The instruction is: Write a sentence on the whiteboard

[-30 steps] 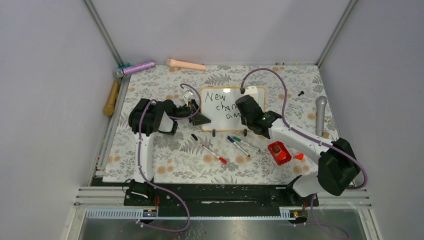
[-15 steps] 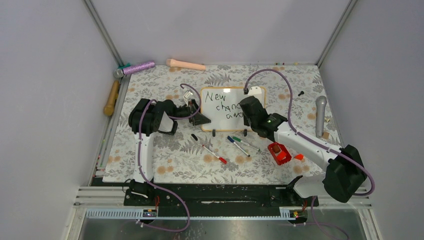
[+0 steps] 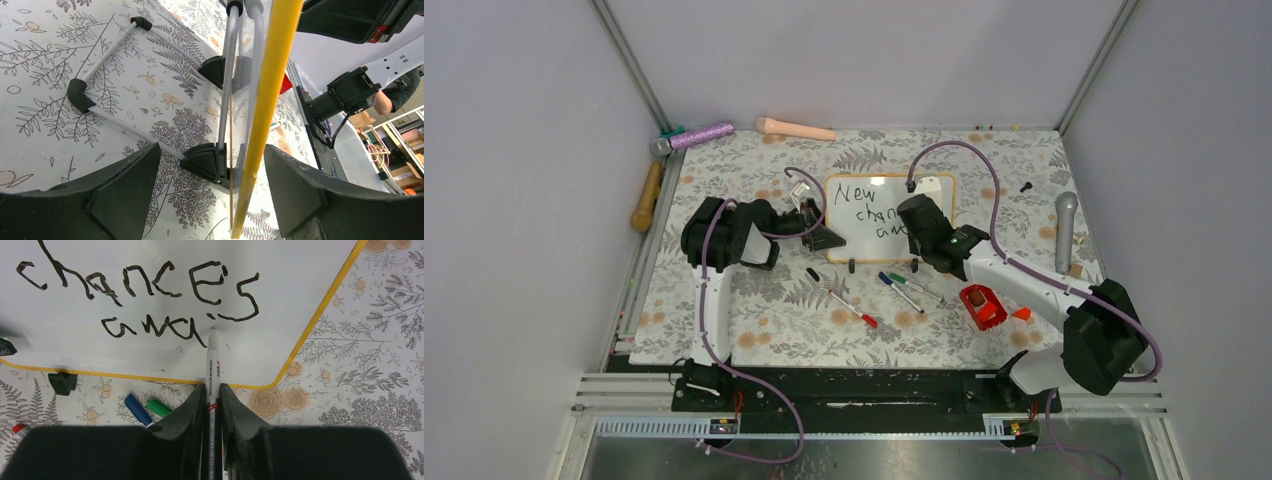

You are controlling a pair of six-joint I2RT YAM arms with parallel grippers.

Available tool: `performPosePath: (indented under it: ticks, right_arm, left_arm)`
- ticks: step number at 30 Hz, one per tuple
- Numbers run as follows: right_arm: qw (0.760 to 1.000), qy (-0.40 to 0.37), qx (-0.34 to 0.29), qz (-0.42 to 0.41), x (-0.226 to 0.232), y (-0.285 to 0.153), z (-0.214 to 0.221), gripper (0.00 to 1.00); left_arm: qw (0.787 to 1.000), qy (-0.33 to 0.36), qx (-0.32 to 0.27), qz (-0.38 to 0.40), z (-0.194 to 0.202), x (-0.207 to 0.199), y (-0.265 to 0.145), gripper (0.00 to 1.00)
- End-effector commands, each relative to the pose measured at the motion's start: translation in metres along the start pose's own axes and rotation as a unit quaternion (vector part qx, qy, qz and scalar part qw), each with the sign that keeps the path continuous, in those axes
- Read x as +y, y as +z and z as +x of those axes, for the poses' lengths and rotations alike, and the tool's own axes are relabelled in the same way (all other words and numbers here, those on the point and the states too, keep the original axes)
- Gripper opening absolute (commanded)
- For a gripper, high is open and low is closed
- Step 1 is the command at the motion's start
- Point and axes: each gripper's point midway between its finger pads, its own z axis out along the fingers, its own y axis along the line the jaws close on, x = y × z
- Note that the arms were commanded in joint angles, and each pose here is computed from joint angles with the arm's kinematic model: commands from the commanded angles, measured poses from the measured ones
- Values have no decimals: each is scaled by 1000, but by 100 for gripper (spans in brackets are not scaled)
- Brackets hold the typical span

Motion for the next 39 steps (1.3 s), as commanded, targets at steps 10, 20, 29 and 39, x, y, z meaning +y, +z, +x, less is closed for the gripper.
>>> performPosePath:
  ticks: [10,20,29,39]
  right_arm:
    - [1000,7,-9,15,-2,5,-13,0]
    - [1000,6,14,8,-3,4,8,0]
    - [1000,8,30,2,-4,3,23,0]
    - [1000,22,4,-12,-4,-12,4,0]
  left_arm:
    - [1000,-20,6,-4,8,5,-3,79]
    - [1000,-19,6,-4,8,5,-3,79]
    - [1000,-19,6,-4,8,5,-3,79]
    - [1000,-19,5,-4,8,5,-3,79]
